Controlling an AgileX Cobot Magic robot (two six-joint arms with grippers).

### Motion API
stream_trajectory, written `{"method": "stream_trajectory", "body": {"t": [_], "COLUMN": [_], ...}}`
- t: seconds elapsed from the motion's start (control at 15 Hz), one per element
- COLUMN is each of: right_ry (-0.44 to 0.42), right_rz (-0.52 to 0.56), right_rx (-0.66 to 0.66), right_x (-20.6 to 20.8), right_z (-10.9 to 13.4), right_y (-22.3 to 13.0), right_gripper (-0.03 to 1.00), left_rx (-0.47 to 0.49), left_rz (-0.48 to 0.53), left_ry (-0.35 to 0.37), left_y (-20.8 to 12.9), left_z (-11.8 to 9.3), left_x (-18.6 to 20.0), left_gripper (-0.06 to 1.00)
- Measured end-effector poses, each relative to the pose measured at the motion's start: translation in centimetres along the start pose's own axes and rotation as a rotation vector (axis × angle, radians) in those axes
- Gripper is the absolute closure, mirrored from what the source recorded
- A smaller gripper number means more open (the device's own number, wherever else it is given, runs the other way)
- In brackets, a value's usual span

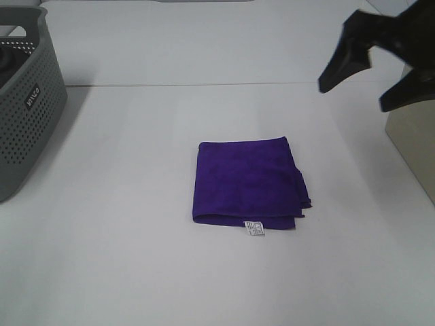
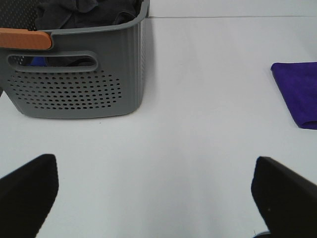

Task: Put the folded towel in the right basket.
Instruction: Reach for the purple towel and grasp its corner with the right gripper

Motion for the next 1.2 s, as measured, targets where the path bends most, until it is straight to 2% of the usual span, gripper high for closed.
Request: {"method": "stream_trajectory", "body": {"t": [0.13,0.33,0.67,1.2], "right_ry": [0.042,0.07,0.076,0.081], "right_rz": [0.115,0.226,0.318,0.306], "right_rx": [-0.002,0.011,-0.021,-0.051], "right_x": [-5.8,-10.8,-16.9,-18.8], "right_z": [-1.0,-2.6,-4.8,-5.1], "right_y": [1.3,1.8,0.3,0.2], "right_gripper": [0.04,0.04,0.04,0.05], "left_rx": [0.0,0.0,-0.001,-0.004], "left_rz": [0.0,0.0,0.0,0.0], "left_ry": [0.0,0.0,-0.001,-0.001], "left_y": [0.0,0.0,0.0,0.0], "left_z": [0.0,0.0,0.0,0.0], "left_x": [0.0,0.0,0.0,0.0], "left_gripper": [-0.05,-0.05,-0.05,-0.05]}}
Point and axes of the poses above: a point on each arm's last joint axis where the gripper is mounted, x pointing back along that axis away from the gripper, z along the wrist's bending axis when the last joint is at zero, y = z × x, the point moved 3 cm from there along -x, pointing out along that axis toward the gripper, and after that the axes turned 13 degrees about x, right-handed, at the moved point
